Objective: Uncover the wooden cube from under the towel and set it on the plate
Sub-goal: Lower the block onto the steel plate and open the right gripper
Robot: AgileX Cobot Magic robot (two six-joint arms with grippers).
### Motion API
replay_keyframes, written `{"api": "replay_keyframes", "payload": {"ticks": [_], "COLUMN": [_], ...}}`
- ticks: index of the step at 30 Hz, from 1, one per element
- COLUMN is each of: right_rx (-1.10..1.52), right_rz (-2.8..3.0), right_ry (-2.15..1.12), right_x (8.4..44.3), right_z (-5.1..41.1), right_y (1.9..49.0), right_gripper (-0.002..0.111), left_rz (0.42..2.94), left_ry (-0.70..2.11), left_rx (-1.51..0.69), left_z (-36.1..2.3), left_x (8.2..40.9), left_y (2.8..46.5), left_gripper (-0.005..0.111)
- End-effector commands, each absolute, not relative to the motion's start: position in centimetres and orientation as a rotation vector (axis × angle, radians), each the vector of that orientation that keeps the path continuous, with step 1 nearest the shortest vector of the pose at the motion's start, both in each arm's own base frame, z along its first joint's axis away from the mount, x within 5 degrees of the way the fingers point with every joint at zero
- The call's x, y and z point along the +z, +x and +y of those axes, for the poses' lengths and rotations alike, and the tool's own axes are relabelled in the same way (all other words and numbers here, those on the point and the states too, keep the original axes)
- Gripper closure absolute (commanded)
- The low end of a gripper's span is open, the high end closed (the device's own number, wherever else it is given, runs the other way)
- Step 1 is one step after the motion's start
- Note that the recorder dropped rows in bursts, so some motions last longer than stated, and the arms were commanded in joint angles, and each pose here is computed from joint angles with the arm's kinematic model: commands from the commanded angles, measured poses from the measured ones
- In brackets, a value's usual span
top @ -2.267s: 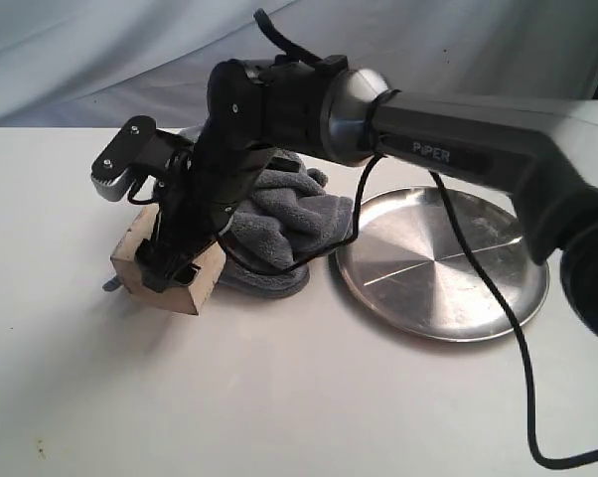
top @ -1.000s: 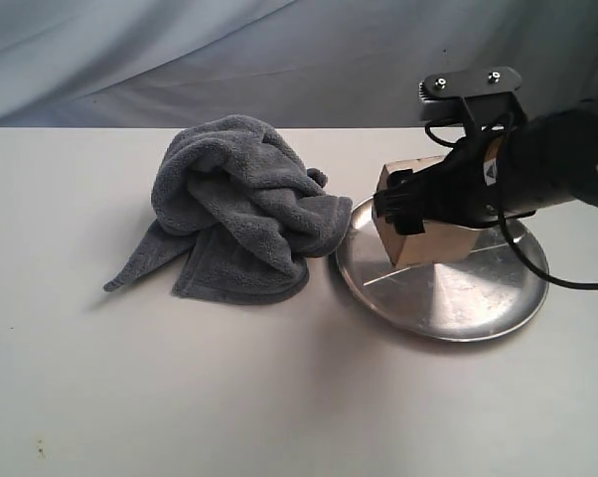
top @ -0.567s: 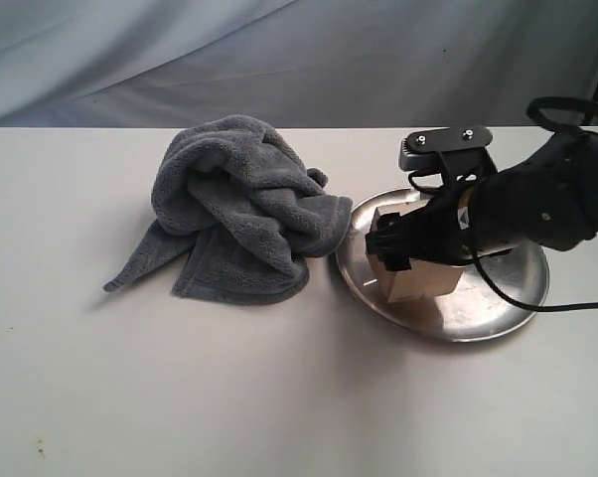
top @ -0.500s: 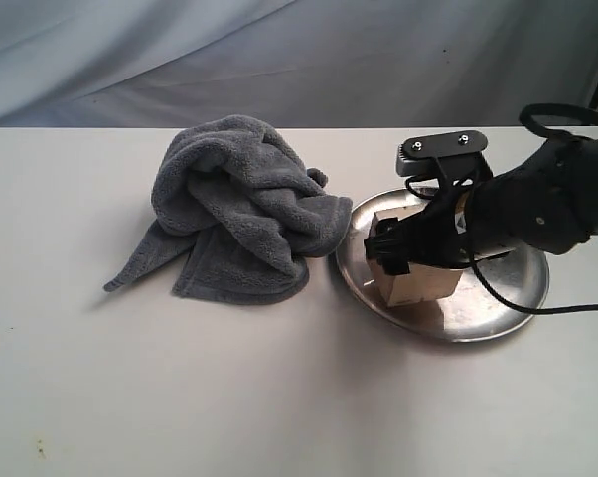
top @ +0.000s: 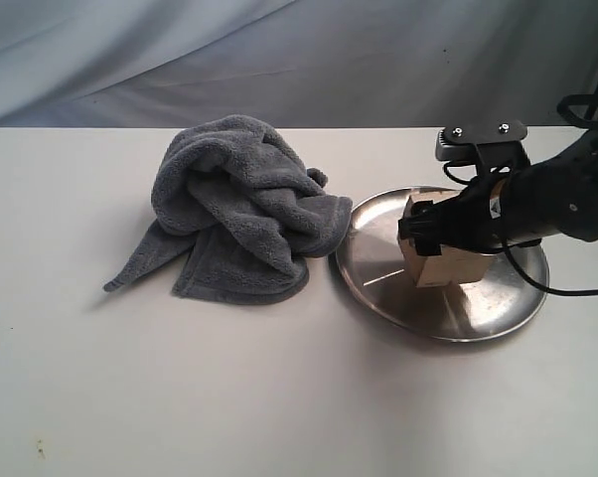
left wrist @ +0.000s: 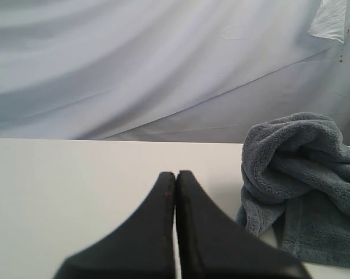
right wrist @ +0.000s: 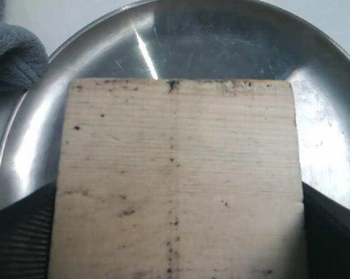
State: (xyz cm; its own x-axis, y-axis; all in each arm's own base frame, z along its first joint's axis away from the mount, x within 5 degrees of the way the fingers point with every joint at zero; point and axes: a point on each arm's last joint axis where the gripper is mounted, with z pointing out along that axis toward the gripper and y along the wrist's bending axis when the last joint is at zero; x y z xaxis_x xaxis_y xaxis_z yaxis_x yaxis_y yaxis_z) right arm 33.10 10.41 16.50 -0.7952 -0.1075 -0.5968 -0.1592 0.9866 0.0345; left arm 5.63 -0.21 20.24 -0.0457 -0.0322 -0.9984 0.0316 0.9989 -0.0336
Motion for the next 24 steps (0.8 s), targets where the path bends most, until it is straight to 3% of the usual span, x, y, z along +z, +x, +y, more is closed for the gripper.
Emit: {"api": "replay_keyframes", "payload": {"ticks": [1,17,21,24], "right_rx": [0.123,0.066,0.053,0.057], "right_rz": [2.456,2.438,2.446,2.450], "right_ry": [-0.199,-0.345,-0.370,-0.375], "right_x": [16.94,16.93,16.66,16.49], "right_z": [10.33,10.30,10.28,10.51], "right_y": [33.40,33.39,33.40,33.35], "right_gripper": [0.063,0.062,0.047,0.043], "left_rz": [1.616,1.616,1.616,1.616], "left_ry": [0.000,-0.002,0.001,0.001], "left_rx": [-0.052,-0.054,-0.052,-0.052], "left_z": [-0.21,-0.21,-0.21,-0.21], "left_x": [20.11,20.11,20.11,20.11], "left_y": [5.63,5.63,5.63,5.63], "left_gripper": [0.105,0.105,0.105,0.105]}}
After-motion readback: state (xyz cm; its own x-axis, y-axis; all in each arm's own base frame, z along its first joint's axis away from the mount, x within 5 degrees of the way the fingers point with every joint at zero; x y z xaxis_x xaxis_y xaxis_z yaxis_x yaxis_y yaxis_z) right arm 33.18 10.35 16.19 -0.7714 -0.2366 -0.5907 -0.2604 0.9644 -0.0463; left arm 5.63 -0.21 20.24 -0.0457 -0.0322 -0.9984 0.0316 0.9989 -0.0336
